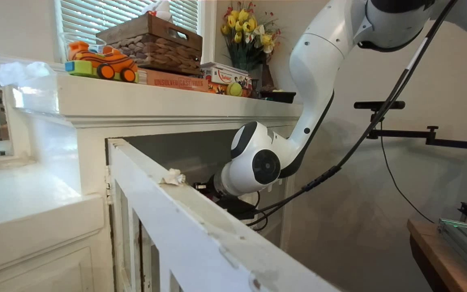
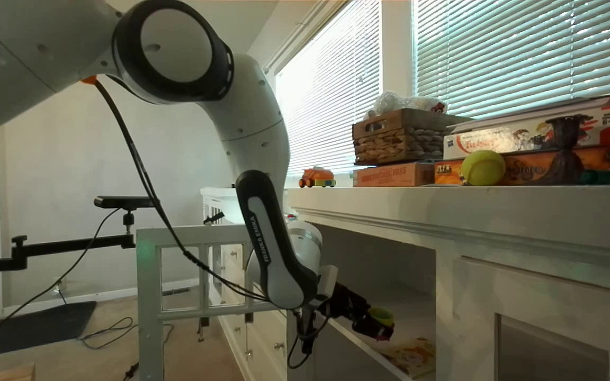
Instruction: Place the stacked bowls in the cabinet then unstack them.
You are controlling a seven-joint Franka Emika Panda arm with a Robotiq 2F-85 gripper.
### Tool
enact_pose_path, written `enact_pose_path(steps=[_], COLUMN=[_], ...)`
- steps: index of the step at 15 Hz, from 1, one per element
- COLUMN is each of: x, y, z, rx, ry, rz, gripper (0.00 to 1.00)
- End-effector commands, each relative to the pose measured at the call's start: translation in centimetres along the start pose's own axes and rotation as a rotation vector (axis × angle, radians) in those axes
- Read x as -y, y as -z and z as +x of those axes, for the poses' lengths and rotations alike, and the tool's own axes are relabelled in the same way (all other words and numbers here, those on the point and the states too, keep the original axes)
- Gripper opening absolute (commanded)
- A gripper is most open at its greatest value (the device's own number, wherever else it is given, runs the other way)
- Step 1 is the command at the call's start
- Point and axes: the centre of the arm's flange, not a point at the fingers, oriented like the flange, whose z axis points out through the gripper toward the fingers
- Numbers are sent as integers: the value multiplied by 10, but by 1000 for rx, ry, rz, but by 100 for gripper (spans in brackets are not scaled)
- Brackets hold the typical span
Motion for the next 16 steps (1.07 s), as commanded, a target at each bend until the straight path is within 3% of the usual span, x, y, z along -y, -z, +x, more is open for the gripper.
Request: enact_pose_path(steps=[1, 16], x=[15, 65], y=[-19, -23], z=[-12, -37], rx=[-38, -81], ry=[-34, 27], rz=[9, 81], gripper=[37, 37])
